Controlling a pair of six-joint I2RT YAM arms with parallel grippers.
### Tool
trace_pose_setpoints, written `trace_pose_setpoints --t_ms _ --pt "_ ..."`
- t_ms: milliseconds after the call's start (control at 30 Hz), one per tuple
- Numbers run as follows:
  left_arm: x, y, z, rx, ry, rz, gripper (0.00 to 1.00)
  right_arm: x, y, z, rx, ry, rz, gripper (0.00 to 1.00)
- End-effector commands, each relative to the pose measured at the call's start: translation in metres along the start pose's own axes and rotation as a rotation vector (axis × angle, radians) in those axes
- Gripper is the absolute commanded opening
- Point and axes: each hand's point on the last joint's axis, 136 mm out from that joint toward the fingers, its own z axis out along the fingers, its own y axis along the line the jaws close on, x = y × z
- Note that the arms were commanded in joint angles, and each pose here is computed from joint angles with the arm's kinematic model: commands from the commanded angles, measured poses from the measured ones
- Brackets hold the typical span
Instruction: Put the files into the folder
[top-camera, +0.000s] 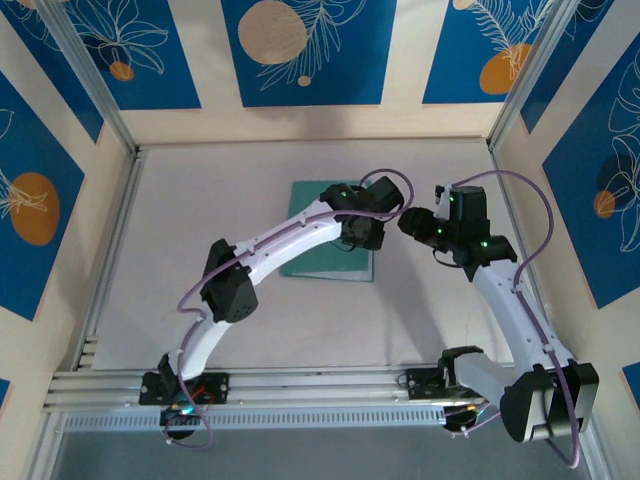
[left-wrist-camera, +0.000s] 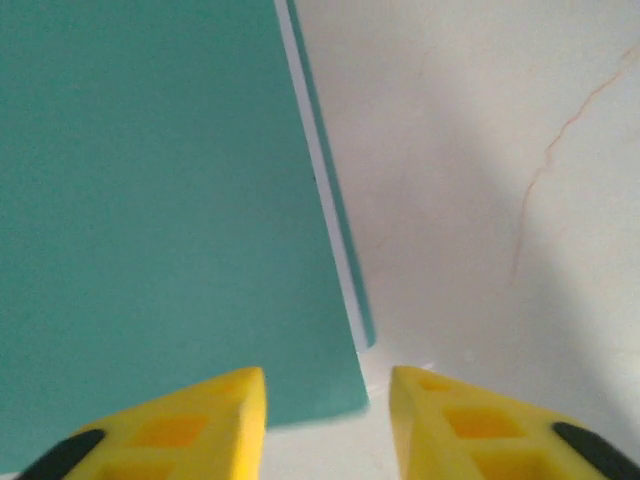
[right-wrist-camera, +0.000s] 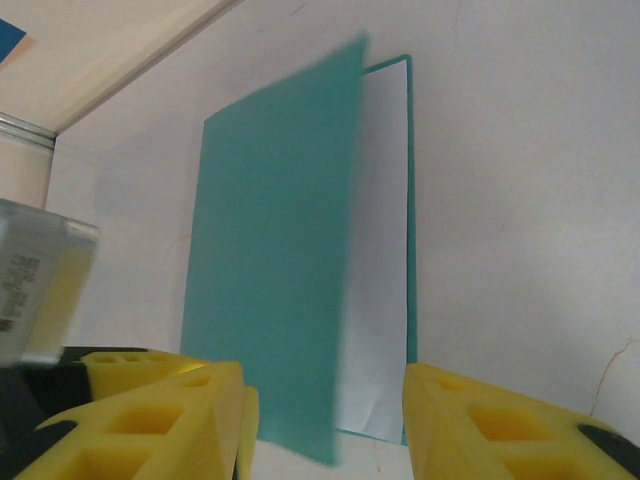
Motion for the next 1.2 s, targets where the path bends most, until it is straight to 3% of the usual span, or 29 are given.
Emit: trace_pose_setpoints --t_ms 0,200,367,433,533,700,867,1033,1167 --pt "-0.023 -0.009 -0.026 0.064 -0.079 0.001 0.52 0.007 -0.004 -0.002 -0.001 0.008 -0.007 0.48" --pt "-0.056 0.020 -0.062 0.010 -0.218 0.005 0.75 -0.001 -0.014 0.000 0.045 -0.041 -0.015 0.53" --pt "-0.078 0.065 -0.094 -0.094 -0.377 0.013 0.94 -0.010 -0.029 0.003 0.118 -0.092 -0.020 0.57" --pt "-0.083 0.090 -0.107 -0.151 -0.447 0.015 0.99 -0.015 -0.036 0.003 0.154 -0.124 -0.025 0.61" --pt "-0.084 0.136 -0.125 -0.248 -0.567 -0.003 1.00 -0.025 -0.052 0.004 0.231 -0.190 -0.027 0.73" --pt "-0.049 0.234 -0.133 -0.408 -0.701 -0.075 1.00 -0.042 -0.087 0.010 0.400 -0.285 -0.046 0.86" --pt "0.015 0.331 -0.121 -0.631 -0.757 -0.096 1.00 -0.051 -0.121 0.027 0.550 -0.339 -0.131 0.94" --pt "0.078 0.399 -0.103 -0.768 -0.726 -0.150 1.00 -0.052 -0.154 0.047 0.530 -0.374 -0.105 0.96" --pt "0.108 0.429 -0.084 -0.745 -0.716 -0.212 1.00 -0.051 -0.168 0.063 0.484 -0.384 -0.122 1.00"
